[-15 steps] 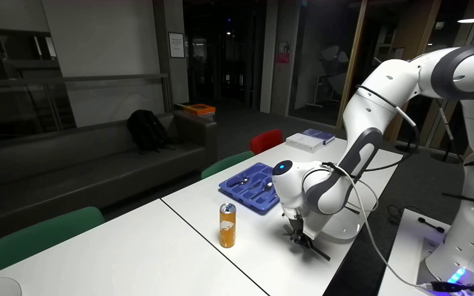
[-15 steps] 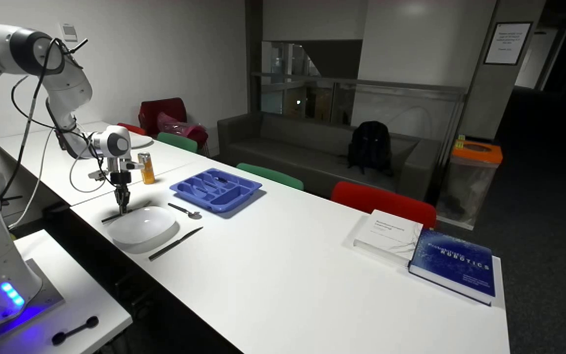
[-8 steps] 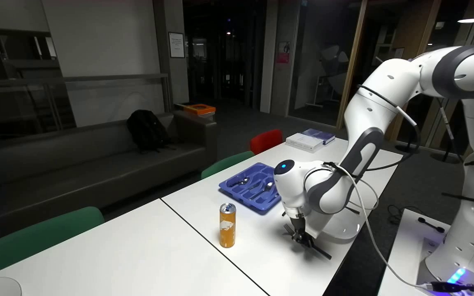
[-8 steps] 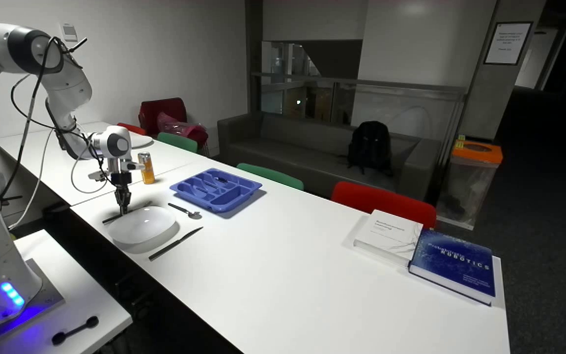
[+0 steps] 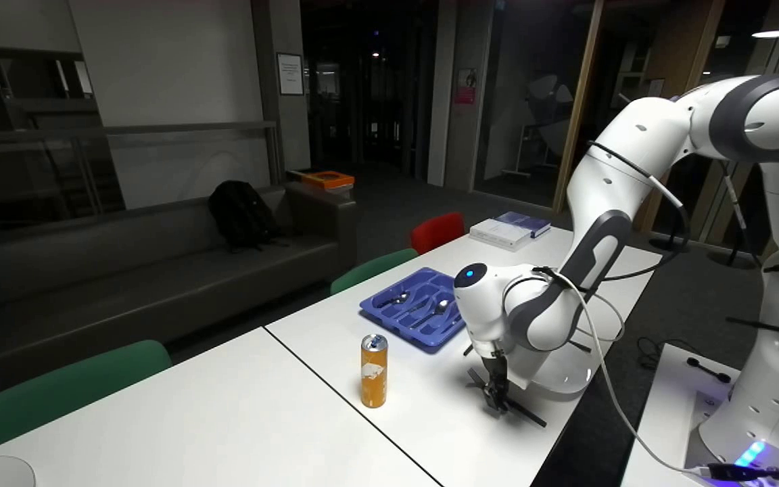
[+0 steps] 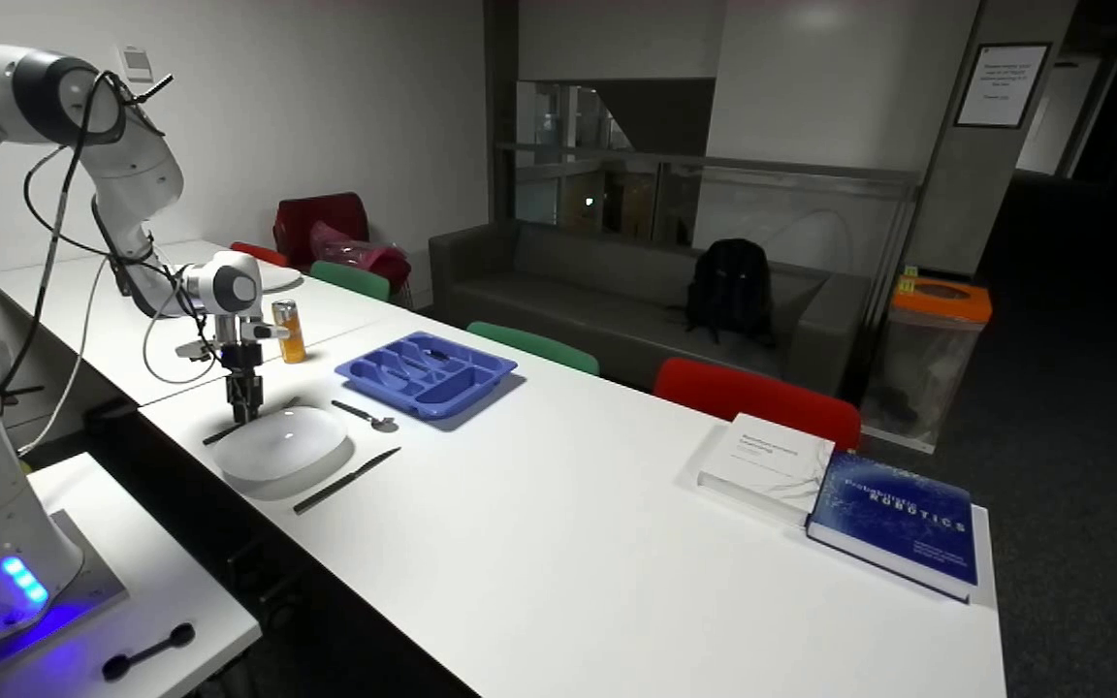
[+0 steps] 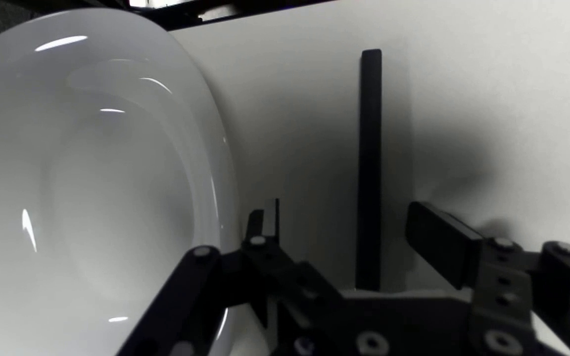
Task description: Take out the spoon and the fork, and set it around the plate
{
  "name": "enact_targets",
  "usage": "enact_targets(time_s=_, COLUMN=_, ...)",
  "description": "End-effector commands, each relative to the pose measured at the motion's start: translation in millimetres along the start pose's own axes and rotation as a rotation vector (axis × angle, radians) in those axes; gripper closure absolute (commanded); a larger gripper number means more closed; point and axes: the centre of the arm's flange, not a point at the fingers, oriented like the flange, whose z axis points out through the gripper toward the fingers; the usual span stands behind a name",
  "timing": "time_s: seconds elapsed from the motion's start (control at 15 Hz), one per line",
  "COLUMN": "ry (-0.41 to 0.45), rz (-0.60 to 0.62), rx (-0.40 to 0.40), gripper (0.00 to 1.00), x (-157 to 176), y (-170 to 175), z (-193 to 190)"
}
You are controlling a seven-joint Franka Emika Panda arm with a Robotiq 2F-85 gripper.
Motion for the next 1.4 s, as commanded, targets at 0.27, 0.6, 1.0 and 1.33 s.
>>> enact_targets(time_s=0.27, ry=0.036, rz=-0.02, rx=0.011, gripper=0.0, x=-18.0, y=6.9, z=-18.2)
enact_targets(time_s=0.6, ry=0.104, rz=-0.012, rx=0.025, gripper=0.0, x=-46.6, y=8.7, z=-41.8)
enact_targets(time_s=1.0, ry=0.261, rz=0.088, rx=0.098, gripper=0.0, x=-106.4, y=24.2, z=-88.1)
enact_targets(time_s=1.33, ry=0.299, rz=0.334, rx=0.195, gripper=0.0, x=-143.3, y=66.7, z=-140.4)
